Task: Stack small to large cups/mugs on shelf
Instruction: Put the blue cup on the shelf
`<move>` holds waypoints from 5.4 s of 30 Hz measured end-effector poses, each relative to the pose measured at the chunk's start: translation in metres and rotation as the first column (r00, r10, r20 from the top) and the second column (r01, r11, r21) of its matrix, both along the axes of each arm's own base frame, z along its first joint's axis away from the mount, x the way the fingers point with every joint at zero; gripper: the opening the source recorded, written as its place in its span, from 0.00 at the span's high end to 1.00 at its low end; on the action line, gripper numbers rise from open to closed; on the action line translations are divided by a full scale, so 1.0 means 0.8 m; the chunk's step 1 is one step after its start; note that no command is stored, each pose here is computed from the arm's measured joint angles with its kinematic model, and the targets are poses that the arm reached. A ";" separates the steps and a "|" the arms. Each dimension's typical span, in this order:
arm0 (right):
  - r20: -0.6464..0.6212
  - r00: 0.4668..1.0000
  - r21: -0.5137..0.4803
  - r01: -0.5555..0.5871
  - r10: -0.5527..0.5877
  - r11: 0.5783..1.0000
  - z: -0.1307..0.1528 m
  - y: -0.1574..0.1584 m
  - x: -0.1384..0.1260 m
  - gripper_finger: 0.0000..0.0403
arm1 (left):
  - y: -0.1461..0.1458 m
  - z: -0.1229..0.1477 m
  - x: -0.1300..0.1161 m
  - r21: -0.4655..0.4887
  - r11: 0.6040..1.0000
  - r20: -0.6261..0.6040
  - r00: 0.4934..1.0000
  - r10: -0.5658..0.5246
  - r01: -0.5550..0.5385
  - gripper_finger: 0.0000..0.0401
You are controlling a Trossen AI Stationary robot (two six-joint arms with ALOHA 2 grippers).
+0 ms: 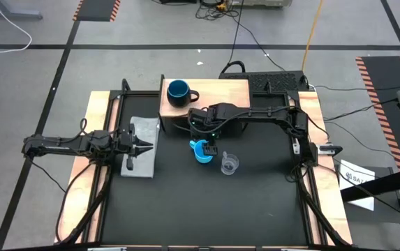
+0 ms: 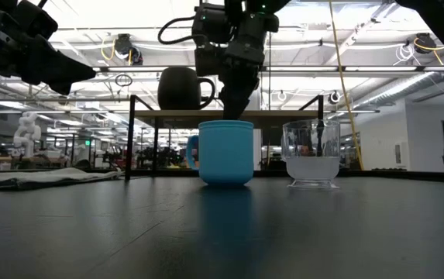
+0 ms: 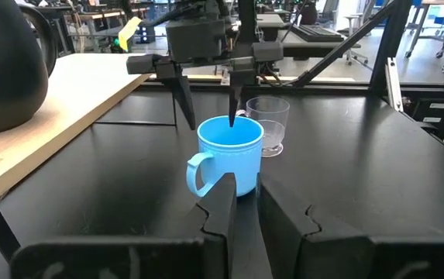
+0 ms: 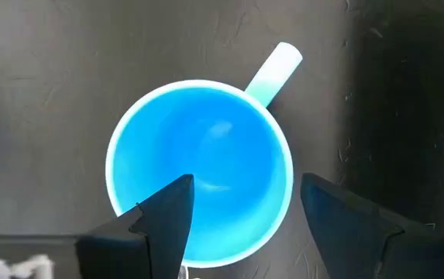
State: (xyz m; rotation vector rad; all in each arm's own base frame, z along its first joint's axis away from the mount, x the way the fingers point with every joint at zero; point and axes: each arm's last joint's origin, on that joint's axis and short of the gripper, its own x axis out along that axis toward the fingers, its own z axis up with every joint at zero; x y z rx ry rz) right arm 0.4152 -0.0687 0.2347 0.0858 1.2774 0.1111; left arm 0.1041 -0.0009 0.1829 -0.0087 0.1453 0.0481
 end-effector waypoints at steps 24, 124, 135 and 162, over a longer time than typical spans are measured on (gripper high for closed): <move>0.021 0.999 0.002 0.038 -0.038 0.999 -0.024 -0.011 -0.001 0.43 | 0.000 0.000 0.000 0.005 1.000 0.000 1.000 -0.003 0.003 0.86; 0.056 0.996 -0.010 0.075 -0.075 0.997 0.134 -0.034 -0.027 1.00 | 0.000 0.000 0.000 0.007 1.000 0.000 1.000 -0.002 0.002 0.86; 0.156 0.980 -0.032 0.128 -0.122 0.991 0.181 -0.057 -0.050 1.00 | 0.000 0.000 0.000 0.015 1.000 0.000 1.000 -0.002 0.002 0.86; 0.257 0.960 -0.047 0.126 -0.110 0.991 0.215 -0.046 -0.070 1.00 | 0.000 0.000 0.000 0.006 1.000 0.000 1.000 0.002 -0.002 0.86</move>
